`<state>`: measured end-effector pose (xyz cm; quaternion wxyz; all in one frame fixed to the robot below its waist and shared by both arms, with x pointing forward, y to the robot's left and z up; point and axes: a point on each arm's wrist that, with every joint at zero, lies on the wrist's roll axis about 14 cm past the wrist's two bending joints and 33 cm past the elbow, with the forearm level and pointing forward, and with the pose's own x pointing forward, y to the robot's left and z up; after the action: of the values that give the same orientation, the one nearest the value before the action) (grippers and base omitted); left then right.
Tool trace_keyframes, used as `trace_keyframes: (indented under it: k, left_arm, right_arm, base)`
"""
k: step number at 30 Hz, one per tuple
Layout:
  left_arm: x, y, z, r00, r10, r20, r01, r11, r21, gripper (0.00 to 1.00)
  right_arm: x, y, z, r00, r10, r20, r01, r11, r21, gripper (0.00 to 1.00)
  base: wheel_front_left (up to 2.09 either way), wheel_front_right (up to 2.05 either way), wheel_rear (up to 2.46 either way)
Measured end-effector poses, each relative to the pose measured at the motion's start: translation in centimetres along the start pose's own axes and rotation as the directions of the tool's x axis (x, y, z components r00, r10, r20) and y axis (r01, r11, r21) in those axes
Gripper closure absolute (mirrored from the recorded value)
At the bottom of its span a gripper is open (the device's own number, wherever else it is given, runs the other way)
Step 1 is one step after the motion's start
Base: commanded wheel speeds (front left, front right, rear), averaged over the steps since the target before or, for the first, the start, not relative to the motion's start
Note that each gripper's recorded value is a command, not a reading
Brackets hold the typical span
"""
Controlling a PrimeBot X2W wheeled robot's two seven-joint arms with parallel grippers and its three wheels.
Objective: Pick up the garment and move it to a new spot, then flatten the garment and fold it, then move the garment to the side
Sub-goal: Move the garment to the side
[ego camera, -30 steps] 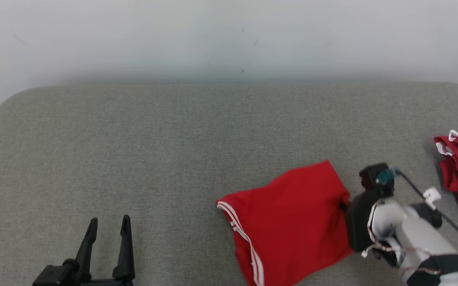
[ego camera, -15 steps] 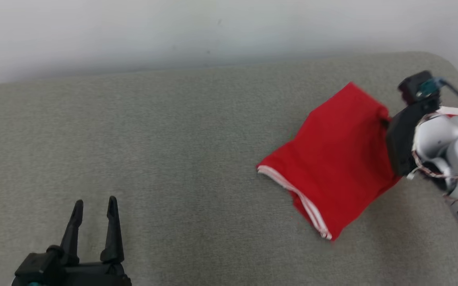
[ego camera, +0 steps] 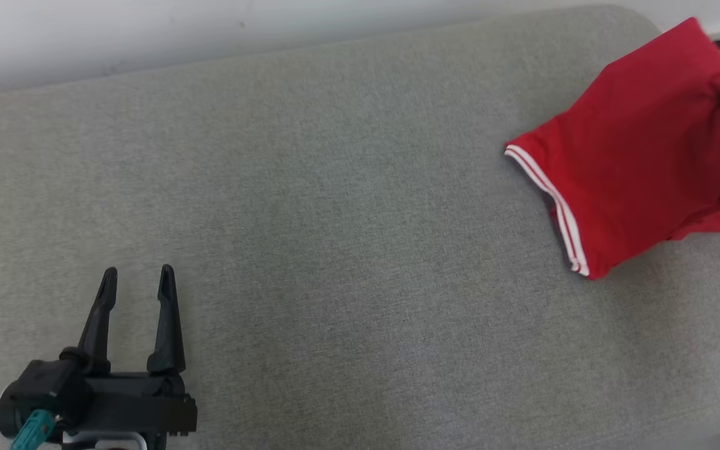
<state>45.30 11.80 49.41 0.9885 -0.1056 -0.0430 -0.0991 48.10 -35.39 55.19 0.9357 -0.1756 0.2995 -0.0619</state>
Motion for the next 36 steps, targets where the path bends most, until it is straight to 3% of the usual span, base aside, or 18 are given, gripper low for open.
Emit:
trace_keyframes:
  k: [6,11,19,20,21,22,26,29,33,36]
  left_arm:
    - [2.0,-0.7,-2.4,0.998,-0.050,-0.039,0.051,0.999,0.021,0.00]
    - [2.9,-0.6,-4.2,0.994,-0.082,-0.074,0.086,0.995,0.053,0.00]
    - [3.9,-0.4,-4.9,0.992,-0.099,-0.076,0.103,0.993,0.060,0.00]
    - [3.9,-0.4,-4.8,0.992,-0.098,-0.075,0.103,0.993,0.062,0.00]
    - [3.9,-0.3,-4.7,0.992,-0.099,-0.073,0.103,0.993,0.064,0.00]
    - [3.9,-0.3,-4.5,0.993,-0.099,-0.070,0.104,0.992,0.065,0.00]
    - [3.7,-0.5,-3.8,0.993,-0.104,-0.059,0.107,0.992,0.066,0.00]
    - [3.3,-0.9,-3.2,0.993,-0.106,-0.053,0.109,0.992,0.066,0.00]
    - [2.1,-0.3,-2.4,0.997,-0.068,-0.048,0.070,0.997,0.042,0.00]
    - [1.1,0.4,-1.5,0.999,-0.033,-0.038,0.034,0.999,0.034,0.00]
  right_arm:
    - [1.8,-3.5,-2.7,0.991,-0.118,-0.068,0.123,0.990,0.069,1.00]
    - [2.7,-7.2,-4.7,0.964,-0.240,-0.116,0.255,0.956,0.146,1.00]
    - [3.8,-8.2,-6.8,0.930,-0.335,-0.149,0.355,0.924,0.139,1.00]
    - [3.9,-8.1,-7.1,0.928,-0.342,-0.149,0.361,0.923,0.132,0.69]
    - [3.8,-8.1,-7.4,0.924,-0.351,-0.152,0.370,0.921,0.120,0.17]
    - [3.6,-8.1,-7.8,0.920,-0.358,-0.159,0.377,0.920,0.107,0.00]
    - [2.6,-8.9,-9.2,0.902,-0.391,-0.186,0.413,0.905,0.101,0.00]
    - [2.4,-8.0,-8.3,0.918,-0.379,-0.118,0.391,0.914,0.107,0.00]
    - [1.9,-5.8,-5.3,0.937,-0.340,0.074,0.335,0.939,0.075,0.00]
    - [0.5,-3.5,-2.1,0.916,-0.293,0.273,0.266,0.955,0.133,0.00]
  base:
    - [0.00,0.00,0.00]
    - [0.00,0.00,0.00]
    - [0.00,0.00,0.00]
    - [0.00,0.00,0.00]
    - [0.00,0.00,0.00]
    - [0.00,0.00,0.00]
    - [0.00,0.00,0.00]
    - [0.00,0.00,0.00]
    - [0.00,0.00,0.00]
    - [0.00,0.00,0.00]
